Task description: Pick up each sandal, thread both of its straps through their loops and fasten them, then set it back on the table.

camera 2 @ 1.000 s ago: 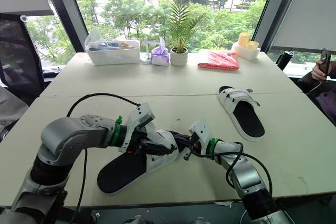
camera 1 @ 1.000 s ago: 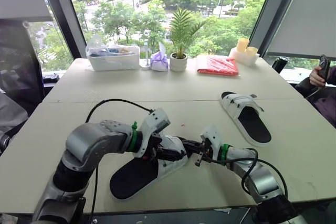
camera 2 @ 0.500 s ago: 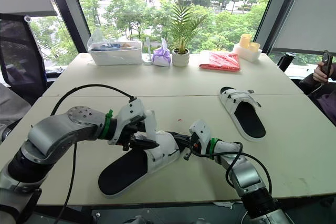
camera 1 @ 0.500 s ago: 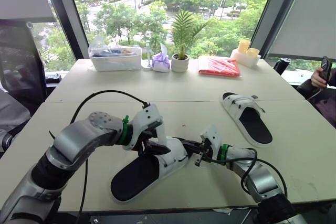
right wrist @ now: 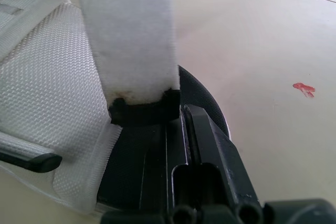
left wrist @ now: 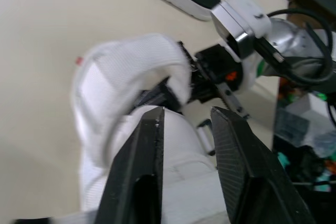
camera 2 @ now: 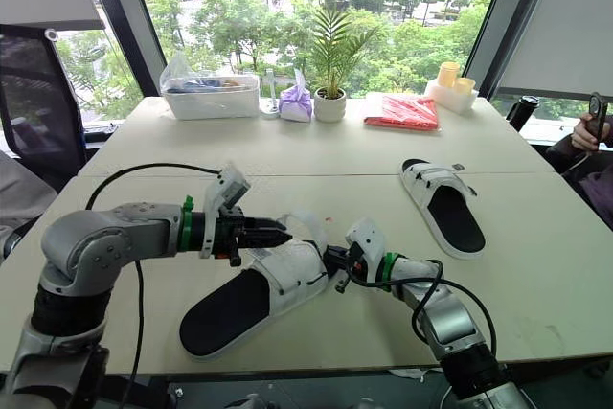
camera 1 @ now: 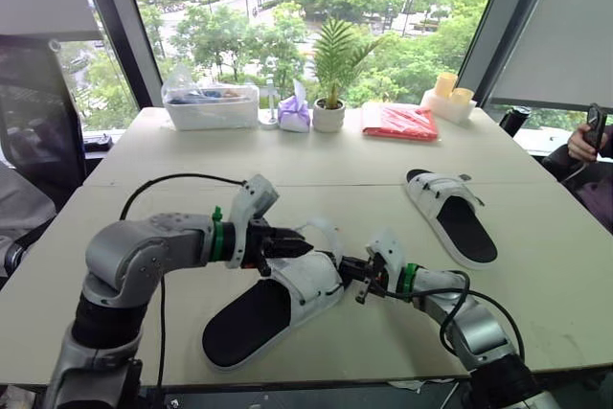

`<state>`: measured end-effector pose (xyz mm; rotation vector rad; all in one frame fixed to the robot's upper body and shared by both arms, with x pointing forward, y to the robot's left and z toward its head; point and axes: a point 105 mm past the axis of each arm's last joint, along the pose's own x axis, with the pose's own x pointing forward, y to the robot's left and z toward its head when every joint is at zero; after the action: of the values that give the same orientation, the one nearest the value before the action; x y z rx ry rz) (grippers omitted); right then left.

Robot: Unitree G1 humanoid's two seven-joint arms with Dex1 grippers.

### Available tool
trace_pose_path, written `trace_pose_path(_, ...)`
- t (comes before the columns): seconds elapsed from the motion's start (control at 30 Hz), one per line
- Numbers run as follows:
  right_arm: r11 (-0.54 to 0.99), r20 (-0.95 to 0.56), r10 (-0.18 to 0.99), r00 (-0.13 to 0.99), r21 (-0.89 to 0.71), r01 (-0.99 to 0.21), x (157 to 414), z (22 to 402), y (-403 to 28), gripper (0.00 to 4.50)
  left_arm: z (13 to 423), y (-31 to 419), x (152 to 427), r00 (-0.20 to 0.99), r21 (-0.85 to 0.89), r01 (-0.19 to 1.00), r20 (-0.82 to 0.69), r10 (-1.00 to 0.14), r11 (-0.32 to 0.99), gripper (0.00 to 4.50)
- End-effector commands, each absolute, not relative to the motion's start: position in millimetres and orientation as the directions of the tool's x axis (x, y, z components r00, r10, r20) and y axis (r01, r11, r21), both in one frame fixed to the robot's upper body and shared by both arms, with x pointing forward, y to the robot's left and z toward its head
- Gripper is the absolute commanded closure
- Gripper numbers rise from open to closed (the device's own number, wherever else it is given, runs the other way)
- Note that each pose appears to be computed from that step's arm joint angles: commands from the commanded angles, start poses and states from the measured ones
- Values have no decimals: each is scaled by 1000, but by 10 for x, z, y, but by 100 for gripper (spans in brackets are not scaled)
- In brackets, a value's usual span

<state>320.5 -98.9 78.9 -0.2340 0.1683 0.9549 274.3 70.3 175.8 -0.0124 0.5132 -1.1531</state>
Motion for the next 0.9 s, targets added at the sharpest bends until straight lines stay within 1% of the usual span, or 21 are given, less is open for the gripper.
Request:
trace_pose_path(0.03,591,-339,741,579,-79,-803,3191,518,-1110,450,1810,712,2668,327,-236,871,-374,-868,430,288)
trace_pose_path(0.23,589,-347,741,575,-75,-805,3174,497,-1115,450,1837,633,2580,353,-191,881,-347,-869,434,288)
trace_pose_path(0.27,589,-349,741,574,-75,-805,3169,493,-1124,450,1915,671,2602,370,-183,880,-317,-873,439,288)
trace_pose_path(0.33,589,-352,740,574,-74,-805,3162,485,-1142,450,2015,732,2578,356,-189,888,-293,-887,419,288)
trace_pose_path(0.47,588,-356,739,572,-73,-806,3159,472,-1151,450,2018,756,2565,352,-197,885,-313,-882,422,288)
trace_pose_path(0.6,585,-346,744,572,-77,-807,3201,499,-1101,450,1894,584,2696,416,-195,846,-341,-843,496,288)
trace_pose_path(0.73,585,-345,744,573,-78,-807,3203,497,-1096,450,1844,486,2770,469,-181,817,-343,-814,547,288)
trace_pose_path(0.9,591,-343,740,579,-78,-803,3186,496,-1108,450,1797,419,2952,577,-174,741,-330,-747,649,288)
